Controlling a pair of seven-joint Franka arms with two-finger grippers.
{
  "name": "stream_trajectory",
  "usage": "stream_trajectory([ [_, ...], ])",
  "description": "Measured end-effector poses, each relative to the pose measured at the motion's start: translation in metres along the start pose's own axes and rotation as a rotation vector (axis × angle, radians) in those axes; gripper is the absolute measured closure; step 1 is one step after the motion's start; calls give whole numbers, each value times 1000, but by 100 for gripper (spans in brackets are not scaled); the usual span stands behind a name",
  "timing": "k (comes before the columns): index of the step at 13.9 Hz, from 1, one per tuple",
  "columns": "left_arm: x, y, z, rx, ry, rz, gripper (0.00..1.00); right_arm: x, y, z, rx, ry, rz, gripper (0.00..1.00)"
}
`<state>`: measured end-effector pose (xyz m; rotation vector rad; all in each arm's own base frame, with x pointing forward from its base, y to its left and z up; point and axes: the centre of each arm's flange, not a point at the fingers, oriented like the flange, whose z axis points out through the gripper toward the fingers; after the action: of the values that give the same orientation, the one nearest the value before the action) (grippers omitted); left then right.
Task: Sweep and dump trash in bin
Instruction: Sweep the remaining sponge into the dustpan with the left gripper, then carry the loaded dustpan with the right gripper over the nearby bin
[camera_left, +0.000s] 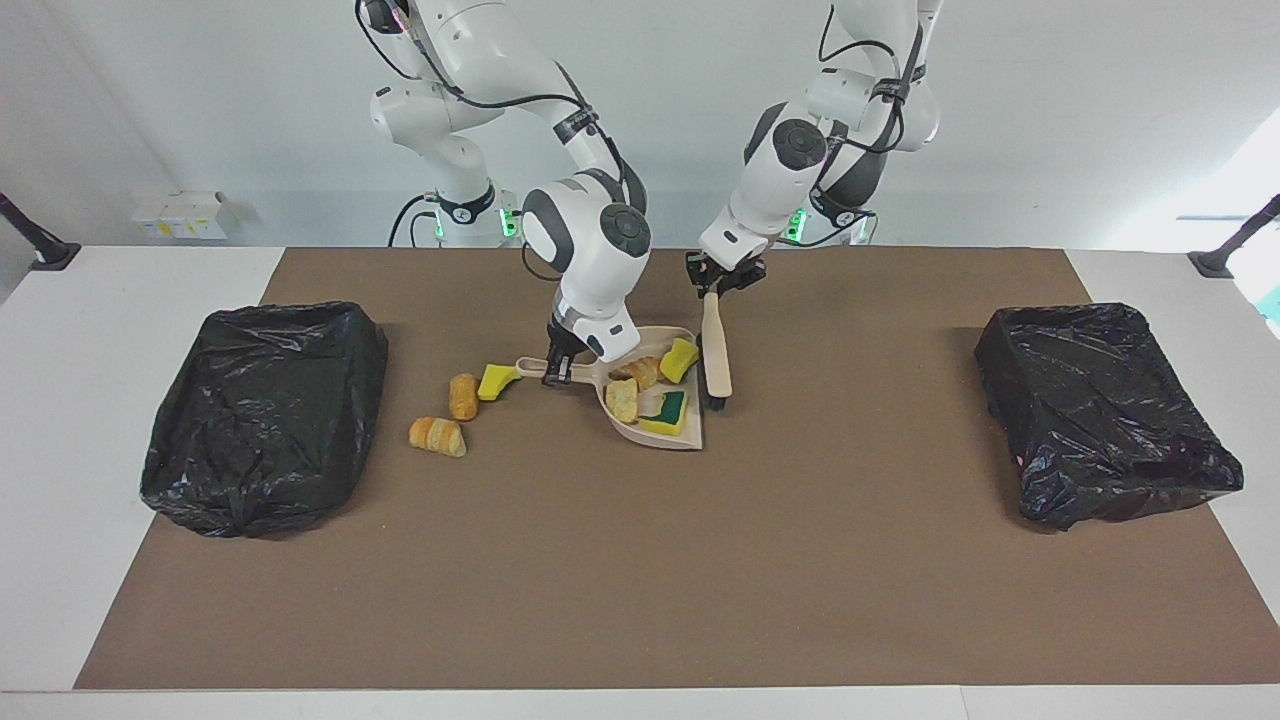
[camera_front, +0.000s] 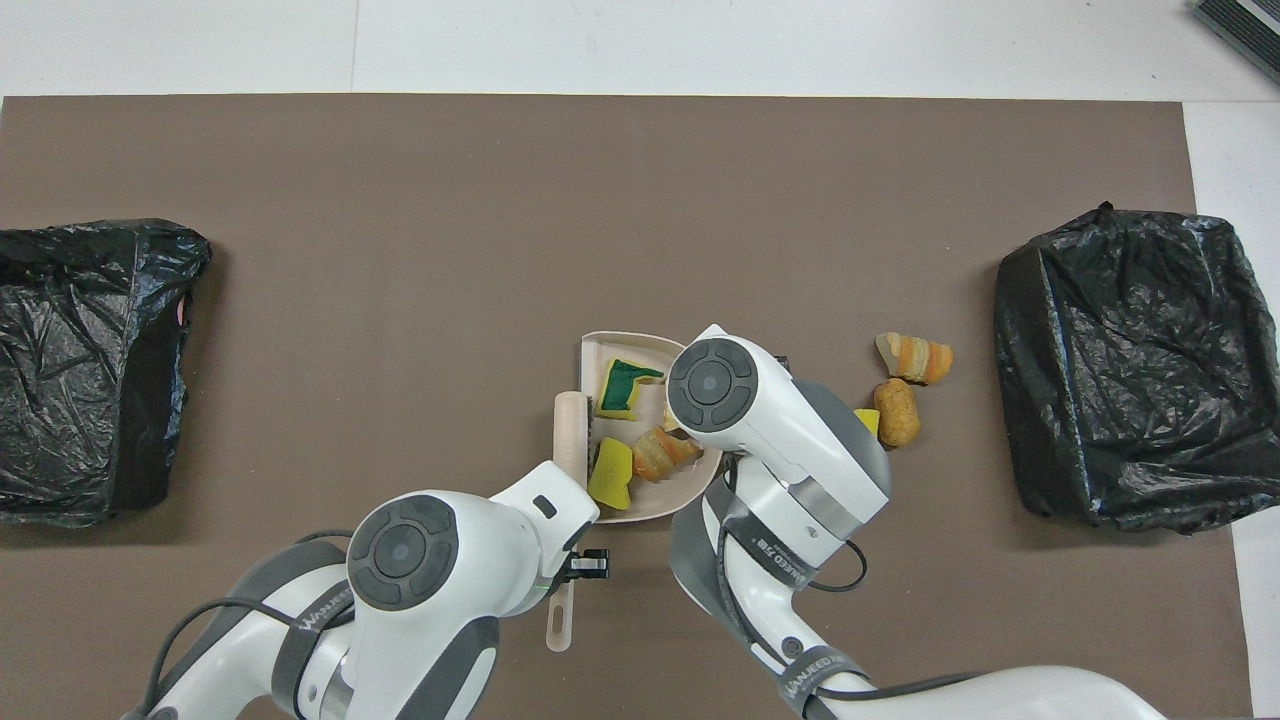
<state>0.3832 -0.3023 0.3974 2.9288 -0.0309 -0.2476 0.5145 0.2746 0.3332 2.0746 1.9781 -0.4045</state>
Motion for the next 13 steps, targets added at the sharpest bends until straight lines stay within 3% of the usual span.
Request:
stream_trajectory([
  [3, 19, -13, -41, 33, 0, 0, 74, -12, 9, -1, 0, 6, 5, 68],
  [5, 21, -21, -54, 53, -38, -12, 74, -24, 16, -12, -13, 15, 20, 68],
  [8, 12, -25, -59, 78, -87, -12, 74, -53, 27, -41, 21, 77, 14, 68],
  [13, -21, 11, -37, 103, -73, -57, 74, -133, 59, -73, 44, 110, -29, 68],
])
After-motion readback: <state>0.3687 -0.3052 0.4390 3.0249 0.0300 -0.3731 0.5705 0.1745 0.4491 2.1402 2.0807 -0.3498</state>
